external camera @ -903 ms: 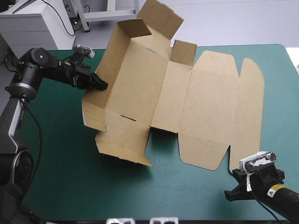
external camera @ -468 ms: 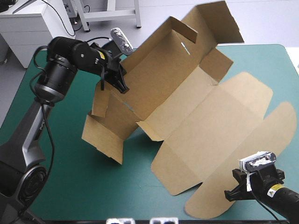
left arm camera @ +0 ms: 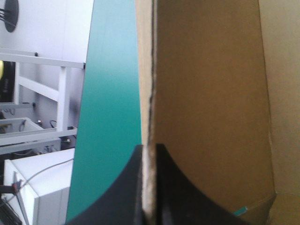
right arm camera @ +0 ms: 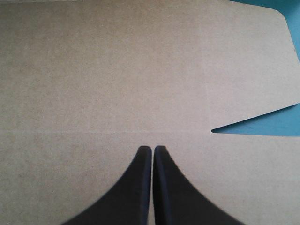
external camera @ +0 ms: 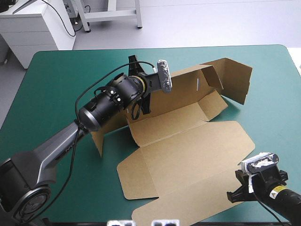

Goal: Fold the box

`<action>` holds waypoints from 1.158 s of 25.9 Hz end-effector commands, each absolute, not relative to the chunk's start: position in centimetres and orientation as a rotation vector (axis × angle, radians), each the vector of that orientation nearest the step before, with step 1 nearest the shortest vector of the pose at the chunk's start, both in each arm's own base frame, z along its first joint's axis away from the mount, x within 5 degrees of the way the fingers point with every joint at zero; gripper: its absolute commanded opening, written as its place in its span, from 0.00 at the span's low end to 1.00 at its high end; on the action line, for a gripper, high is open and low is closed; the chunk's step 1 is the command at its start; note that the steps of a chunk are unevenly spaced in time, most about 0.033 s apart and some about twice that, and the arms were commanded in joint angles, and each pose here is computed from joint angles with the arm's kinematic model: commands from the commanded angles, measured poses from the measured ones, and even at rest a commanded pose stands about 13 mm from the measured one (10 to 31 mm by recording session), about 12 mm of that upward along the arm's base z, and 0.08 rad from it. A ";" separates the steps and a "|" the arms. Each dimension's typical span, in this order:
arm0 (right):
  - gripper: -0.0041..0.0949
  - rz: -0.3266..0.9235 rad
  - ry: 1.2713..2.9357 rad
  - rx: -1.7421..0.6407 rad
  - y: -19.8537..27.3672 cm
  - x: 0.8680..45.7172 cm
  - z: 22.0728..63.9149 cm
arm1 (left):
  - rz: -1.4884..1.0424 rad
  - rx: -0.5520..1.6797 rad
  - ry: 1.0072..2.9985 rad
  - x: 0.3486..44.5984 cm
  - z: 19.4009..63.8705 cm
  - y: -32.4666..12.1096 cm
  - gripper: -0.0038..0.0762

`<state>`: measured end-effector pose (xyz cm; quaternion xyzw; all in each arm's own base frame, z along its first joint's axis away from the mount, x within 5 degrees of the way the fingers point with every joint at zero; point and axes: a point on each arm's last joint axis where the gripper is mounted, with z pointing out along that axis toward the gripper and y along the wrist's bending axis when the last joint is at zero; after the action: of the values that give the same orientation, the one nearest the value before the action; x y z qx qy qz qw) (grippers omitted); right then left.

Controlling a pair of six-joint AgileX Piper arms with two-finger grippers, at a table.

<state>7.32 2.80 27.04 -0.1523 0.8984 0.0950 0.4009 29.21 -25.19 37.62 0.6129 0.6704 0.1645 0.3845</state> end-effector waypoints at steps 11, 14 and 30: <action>0.04 0.277 2.149 -0.256 2.8 8.2 28.7 | 0.457 1.534 1.234 23.9 37.7 -21.6 0.04; 0.04 0.290 2.144 -0.249 2.9 8.2 28.7 | 0.461 1.548 1.160 23.5 37.1 -21.6 0.04; 0.04 0.305 1.908 -0.164 2.9 10.1 39.0 | 0.487 1.539 0.999 23.2 36.4 -20.6 0.04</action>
<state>8.82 2.78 36.52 -0.0757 0.8282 0.1277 0.5404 24.06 -20.94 33.95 0.6743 0.4604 0.2106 0.5376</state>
